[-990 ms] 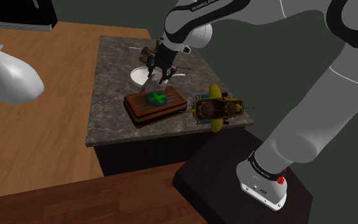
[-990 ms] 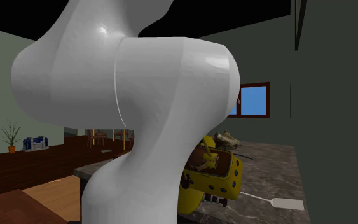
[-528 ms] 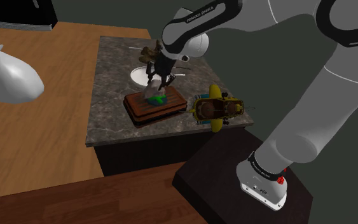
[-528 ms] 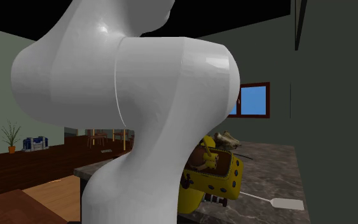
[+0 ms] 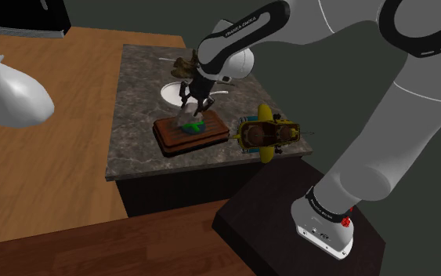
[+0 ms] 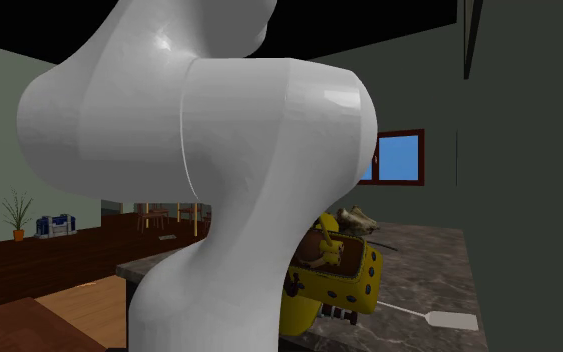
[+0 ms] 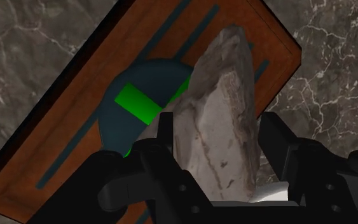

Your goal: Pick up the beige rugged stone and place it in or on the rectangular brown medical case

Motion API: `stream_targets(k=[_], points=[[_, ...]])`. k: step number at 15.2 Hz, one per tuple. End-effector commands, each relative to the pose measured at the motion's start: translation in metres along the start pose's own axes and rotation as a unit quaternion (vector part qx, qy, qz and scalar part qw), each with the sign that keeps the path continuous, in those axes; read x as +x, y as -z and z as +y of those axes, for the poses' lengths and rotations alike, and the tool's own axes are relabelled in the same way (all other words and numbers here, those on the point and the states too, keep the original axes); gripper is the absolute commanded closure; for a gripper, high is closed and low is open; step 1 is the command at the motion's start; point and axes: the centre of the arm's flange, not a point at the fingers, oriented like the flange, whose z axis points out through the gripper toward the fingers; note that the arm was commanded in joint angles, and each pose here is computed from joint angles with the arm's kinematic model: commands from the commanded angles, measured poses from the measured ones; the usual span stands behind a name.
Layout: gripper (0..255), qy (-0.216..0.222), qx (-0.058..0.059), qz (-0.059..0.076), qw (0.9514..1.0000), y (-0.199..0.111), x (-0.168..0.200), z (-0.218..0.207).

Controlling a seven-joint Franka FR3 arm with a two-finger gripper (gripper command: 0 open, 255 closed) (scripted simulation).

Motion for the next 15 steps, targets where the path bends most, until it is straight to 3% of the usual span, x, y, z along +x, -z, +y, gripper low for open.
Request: stream_targets(k=[1, 5, 6, 11, 15], points=[[255, -0.003, -0.004, -0.001, 1.0, -0.005, 0.002, 0.004], [255, -0.003, -0.004, -0.001, 1.0, -0.005, 0.002, 0.004], [0, -0.003, -0.004, -0.001, 1.0, -0.005, 0.002, 0.004], [0, -0.003, -0.004, -0.001, 1.0, -0.005, 0.002, 0.004], [0, -0.003, -0.004, -0.001, 1.0, 0.045, 0.002, 0.003]])
